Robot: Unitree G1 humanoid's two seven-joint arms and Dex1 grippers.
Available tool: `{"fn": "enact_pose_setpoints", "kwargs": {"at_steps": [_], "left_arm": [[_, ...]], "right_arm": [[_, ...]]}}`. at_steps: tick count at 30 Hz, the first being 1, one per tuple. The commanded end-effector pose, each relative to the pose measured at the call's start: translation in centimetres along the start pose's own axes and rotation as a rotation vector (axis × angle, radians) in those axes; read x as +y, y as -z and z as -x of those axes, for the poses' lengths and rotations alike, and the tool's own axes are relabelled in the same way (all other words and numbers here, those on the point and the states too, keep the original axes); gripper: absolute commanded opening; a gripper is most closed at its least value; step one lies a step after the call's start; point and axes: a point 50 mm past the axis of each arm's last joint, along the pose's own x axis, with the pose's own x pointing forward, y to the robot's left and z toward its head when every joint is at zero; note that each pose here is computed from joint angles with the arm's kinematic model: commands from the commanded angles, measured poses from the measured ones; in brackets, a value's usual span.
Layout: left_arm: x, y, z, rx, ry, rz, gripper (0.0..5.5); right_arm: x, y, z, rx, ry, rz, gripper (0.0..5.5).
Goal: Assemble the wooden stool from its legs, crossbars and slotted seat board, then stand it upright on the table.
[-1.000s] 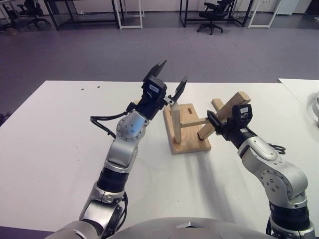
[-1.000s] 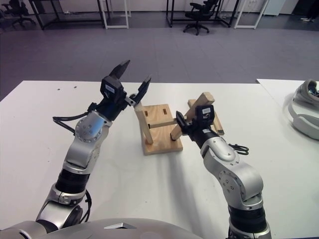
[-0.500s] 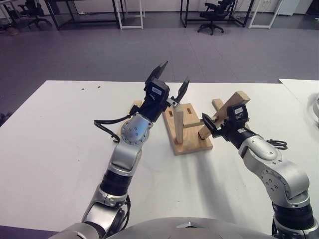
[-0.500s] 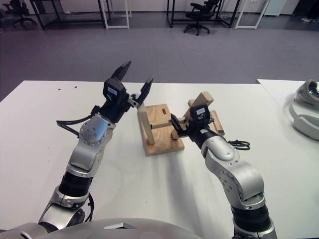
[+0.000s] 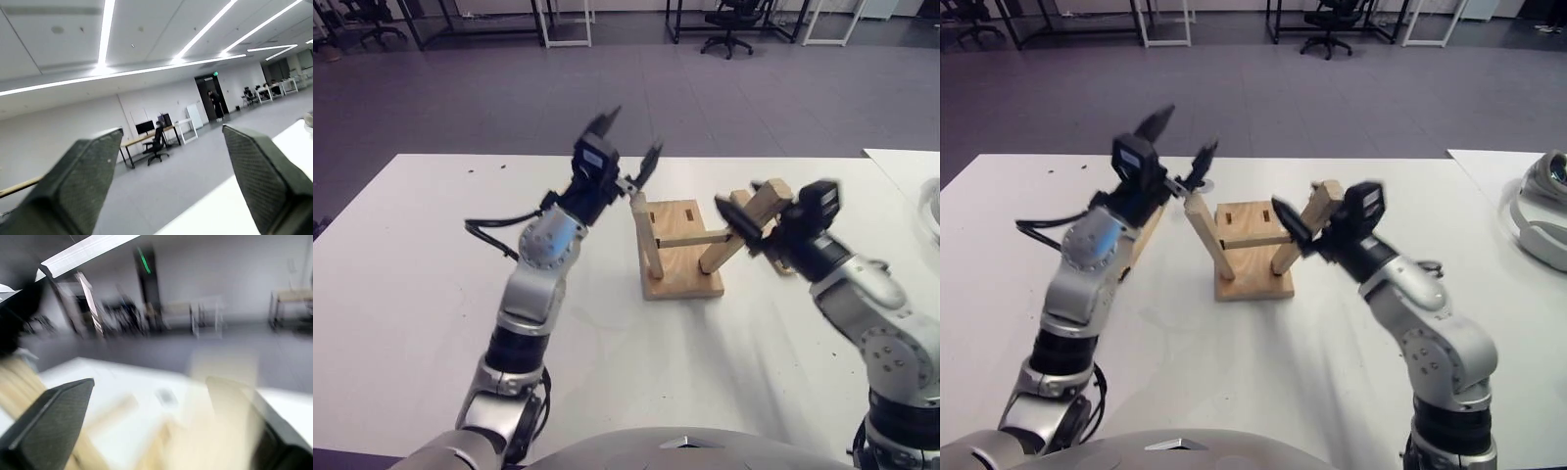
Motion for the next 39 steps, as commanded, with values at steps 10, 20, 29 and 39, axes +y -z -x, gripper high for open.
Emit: {"fn": "enact_pose_setpoints", "kwargs": {"at_steps": [10,20,29,39], "left_arm": [[-3.1,5.9,2.9,0.245,0.219,0.172,3.75],[1.6,-0.2,-0.6,-0.058,0.101,0.349,3.75],[8.9,4.5,7.9,0.404,0.166,-0.028,3.75],[-2.1,8.7,18.6,0.932,0.949,0.002,3.75]], "right_arm": [[-3.8,4.5,-0.2,0.376,0.027,0.018,4.20],[-2.8,-5.5,-3.0,-0.210,-0.108,-0.118,4.20],[-7.1,11.3,-0.1,0.509,-0.055,0.022,4.20],[-6.7,12.5,-2.2,0.537,0.049,0.223,4.20]]}}
